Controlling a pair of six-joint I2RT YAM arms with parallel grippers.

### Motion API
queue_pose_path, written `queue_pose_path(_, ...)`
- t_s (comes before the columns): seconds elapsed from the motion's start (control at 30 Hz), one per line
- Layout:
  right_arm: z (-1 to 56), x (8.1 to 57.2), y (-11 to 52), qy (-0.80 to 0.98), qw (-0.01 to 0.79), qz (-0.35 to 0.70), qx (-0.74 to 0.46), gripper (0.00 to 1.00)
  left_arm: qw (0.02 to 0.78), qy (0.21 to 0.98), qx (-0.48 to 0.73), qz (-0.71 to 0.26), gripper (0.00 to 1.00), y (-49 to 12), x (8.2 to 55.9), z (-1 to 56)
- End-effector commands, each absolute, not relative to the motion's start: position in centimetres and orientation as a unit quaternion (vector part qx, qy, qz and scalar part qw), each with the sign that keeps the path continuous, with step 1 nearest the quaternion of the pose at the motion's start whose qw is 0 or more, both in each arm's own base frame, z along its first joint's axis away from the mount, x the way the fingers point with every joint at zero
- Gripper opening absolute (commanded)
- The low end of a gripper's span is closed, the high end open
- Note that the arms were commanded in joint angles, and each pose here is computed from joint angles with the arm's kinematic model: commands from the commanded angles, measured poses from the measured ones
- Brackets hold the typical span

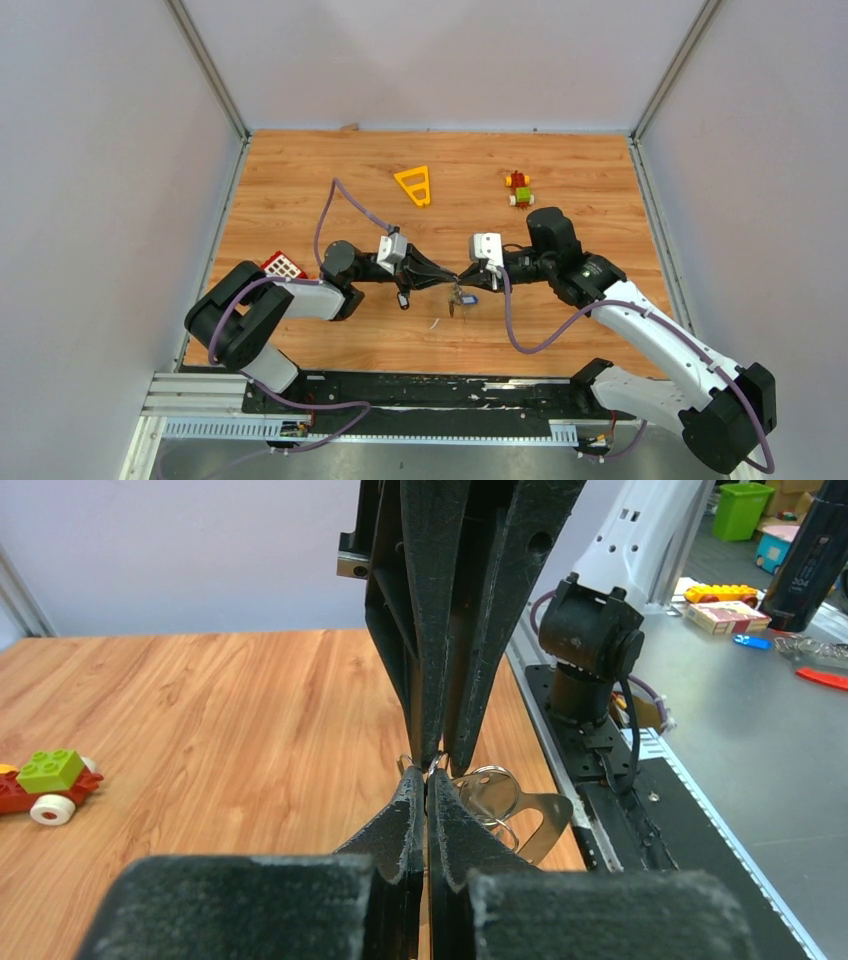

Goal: Put the keys on the keyring
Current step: Adjust the keyring.

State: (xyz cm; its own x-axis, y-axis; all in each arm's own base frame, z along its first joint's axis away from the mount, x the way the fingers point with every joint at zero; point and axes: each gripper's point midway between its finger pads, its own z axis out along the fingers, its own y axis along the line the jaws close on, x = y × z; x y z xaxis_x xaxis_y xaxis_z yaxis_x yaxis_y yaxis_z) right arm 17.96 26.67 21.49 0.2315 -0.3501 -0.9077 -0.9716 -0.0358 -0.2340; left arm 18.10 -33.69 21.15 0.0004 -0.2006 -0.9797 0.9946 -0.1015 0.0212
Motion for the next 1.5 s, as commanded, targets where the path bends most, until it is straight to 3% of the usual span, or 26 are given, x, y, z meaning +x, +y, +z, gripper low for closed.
queue_pose_path(0.0,23.2,16.9,27.7,0.480,0.467,0.361,-0.649,0.13,0.583,0.381,0.466,-0.545,0.00,-33.8,18.8,24.0)
queue_pose_path(0.33,22.6,18.9,27.8,0.515,0.479,0.333,-0.628,0.10,0.582,0.378,0.462,-0.552,0.00,-33.7,18.5,24.3)
queue_pose_path(0.53,22.7,20.0,27.6,0.527,0.494,0.310,-0.618,0.00,0.574,0.366,0.466,-0.566,0.00,-33.6,17.8,24.4)
queue_pose_path(0.8,23.3,20.9,27.0,0.532,0.507,0.256,-0.628,0.00,0.559,0.370,0.485,-0.562,0.00,-34.0,17.8,23.2)
queue_pose_path(1.1,23.8,20.3,26.6,0.515,0.493,0.196,-0.673,0.00,0.560,0.410,0.542,-0.474,0.28,-34.5,20.3,21.5)
queue_pose_path(1.47,23.3,20.7,26.8,0.521,0.473,0.154,-0.694,0.00,0.540,0.437,0.606,-0.387,0.32,-33.9,22.1,20.5)
